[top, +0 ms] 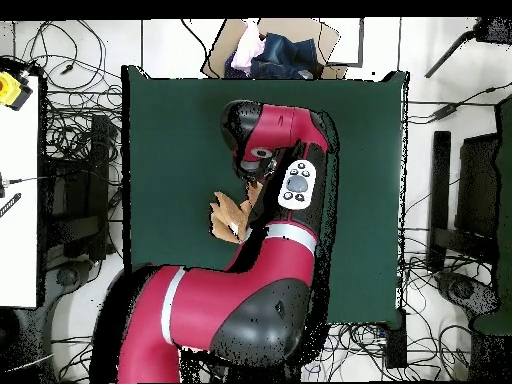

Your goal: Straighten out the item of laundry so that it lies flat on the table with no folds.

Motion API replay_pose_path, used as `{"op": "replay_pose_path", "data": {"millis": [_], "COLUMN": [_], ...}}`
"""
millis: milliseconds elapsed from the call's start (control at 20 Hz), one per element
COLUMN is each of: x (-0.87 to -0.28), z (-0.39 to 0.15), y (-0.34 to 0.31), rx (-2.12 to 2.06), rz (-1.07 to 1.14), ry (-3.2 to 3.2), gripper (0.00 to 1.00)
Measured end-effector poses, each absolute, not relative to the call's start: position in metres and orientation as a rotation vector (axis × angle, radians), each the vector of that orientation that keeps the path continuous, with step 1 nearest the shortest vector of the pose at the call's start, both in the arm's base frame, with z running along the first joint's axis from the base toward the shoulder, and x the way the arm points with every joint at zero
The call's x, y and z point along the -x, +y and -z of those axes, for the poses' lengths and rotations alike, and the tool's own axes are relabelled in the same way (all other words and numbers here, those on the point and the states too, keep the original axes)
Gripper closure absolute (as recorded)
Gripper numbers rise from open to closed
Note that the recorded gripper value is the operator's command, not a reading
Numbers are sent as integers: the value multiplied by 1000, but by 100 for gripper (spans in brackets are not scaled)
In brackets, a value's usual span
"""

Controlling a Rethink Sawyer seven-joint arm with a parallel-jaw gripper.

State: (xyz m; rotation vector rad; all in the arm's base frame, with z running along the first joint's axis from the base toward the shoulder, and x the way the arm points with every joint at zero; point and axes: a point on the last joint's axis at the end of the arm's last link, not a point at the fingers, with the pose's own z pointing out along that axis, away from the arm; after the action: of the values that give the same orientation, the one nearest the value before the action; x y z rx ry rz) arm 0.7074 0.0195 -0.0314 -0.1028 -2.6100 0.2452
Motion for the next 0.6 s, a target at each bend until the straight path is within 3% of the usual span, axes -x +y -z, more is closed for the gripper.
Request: {"op": "replay_pose_path", "data": {"millis": [600], "x": [-711], "z": [24], "y": [21], "rx": [103], "rz": [-242], "ry": [-2599], "gripper": [0]}}
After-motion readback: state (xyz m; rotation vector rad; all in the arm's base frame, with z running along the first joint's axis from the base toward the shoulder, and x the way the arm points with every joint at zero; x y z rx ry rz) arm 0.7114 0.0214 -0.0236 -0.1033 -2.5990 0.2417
